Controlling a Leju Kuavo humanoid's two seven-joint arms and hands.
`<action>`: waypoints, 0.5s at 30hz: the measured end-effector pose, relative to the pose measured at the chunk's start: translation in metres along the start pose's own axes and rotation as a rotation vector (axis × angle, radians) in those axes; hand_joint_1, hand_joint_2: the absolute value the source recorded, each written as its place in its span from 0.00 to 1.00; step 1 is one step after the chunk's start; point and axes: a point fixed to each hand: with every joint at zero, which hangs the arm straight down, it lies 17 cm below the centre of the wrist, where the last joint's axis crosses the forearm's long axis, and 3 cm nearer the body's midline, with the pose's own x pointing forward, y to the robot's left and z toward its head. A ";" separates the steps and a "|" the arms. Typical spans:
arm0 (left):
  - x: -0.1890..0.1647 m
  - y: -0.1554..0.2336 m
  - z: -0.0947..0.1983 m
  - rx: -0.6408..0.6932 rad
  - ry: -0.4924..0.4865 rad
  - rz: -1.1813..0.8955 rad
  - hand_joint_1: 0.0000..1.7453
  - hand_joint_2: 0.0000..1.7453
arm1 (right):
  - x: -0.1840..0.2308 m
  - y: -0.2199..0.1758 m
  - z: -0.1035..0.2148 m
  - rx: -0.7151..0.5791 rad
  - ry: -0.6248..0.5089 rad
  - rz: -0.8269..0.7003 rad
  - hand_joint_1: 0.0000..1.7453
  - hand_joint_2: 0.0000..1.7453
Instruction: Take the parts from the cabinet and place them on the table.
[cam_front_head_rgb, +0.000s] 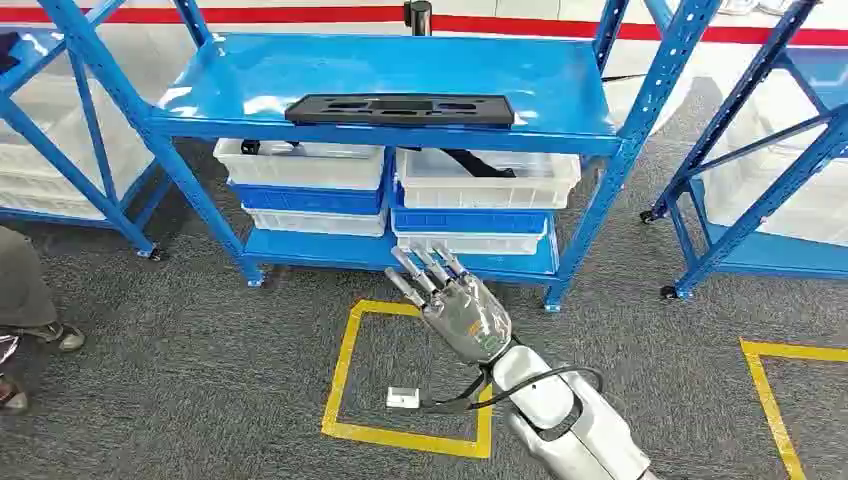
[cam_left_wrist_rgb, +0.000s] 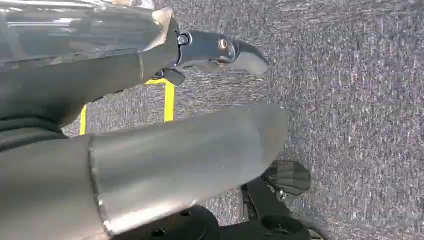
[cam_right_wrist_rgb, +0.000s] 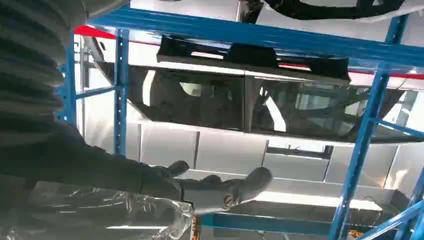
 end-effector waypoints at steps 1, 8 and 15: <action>0.000 0.000 0.000 0.001 0.000 0.000 0.00 0.00 | 0.000 0.000 0.000 0.000 0.000 0.000 0.00 1.00; -0.001 0.005 -0.001 0.025 0.010 0.008 0.00 0.00 | -0.010 0.006 0.002 0.019 0.010 0.015 0.00 1.00; 0.005 -0.008 0.002 0.007 0.000 0.016 0.00 0.00 | -0.021 0.012 0.002 0.037 0.071 0.014 0.00 1.00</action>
